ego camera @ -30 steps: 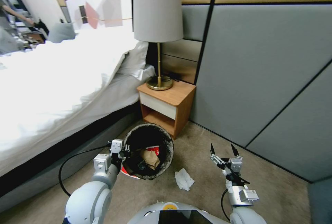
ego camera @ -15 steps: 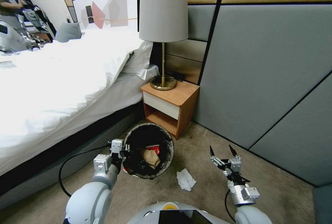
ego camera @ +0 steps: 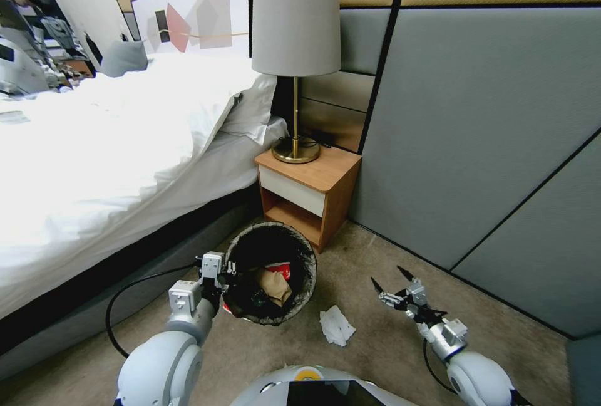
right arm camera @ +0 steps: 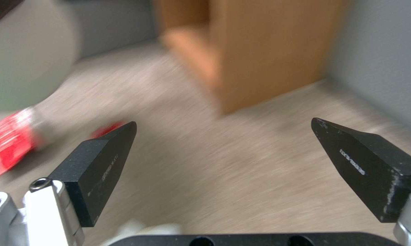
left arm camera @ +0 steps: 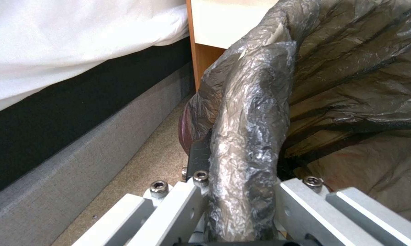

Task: Pick up the trash bin, then pick up the garbage from the floor and place it into the trash bin.

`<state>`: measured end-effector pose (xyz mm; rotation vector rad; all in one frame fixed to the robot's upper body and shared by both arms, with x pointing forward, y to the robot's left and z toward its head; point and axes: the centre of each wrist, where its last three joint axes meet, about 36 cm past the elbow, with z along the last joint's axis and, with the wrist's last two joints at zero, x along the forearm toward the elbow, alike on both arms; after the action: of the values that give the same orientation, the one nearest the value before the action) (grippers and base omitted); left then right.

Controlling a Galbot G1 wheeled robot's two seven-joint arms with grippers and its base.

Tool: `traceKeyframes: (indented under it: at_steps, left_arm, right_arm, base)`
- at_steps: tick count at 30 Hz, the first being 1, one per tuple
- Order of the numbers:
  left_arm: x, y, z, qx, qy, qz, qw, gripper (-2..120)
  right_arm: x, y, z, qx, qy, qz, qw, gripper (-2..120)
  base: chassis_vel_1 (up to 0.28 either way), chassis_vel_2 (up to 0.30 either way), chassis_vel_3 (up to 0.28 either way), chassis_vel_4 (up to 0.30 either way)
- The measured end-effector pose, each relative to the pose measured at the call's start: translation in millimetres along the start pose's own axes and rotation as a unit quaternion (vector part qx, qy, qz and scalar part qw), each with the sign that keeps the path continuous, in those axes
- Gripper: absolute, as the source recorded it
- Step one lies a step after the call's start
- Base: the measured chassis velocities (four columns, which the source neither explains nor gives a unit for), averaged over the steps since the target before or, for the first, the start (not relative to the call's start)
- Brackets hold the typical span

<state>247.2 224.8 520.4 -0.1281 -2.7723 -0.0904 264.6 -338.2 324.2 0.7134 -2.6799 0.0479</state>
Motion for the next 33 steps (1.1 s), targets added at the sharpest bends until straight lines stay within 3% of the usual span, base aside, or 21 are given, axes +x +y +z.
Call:
traceKeyframes:
  at_steps: [10, 24, 33]
  left_arm:
    - [-3.0, -1.3, -0.1, 0.000, -0.001, 0.004, 1.0000, 1]
    - [-8.8, -2.4, 2.0, -0.006, 0.002, 0.014, 0.9999, 1]
    - [-8.4, -3.4, 1.5, -0.005, 0.002, 0.017, 0.9998, 1]
  right_arm:
    - [-31.4, -12.9, 16.5, 0.035, 0.070, -0.093, 0.993, 100]
    - [-50.8, 7.5, 44.8, 0.018, 0.172, -0.085, 0.981, 100]
    - [-60.2, 8.0, 59.1, 0.029, 0.195, -0.083, 0.977, 100]
  base:
    - [0.000, 0.000, 0.000, 0.000]
    - [0.000, 0.000, 0.000, 0.000]
    - [0.000, 0.000, 0.000, 0.000]
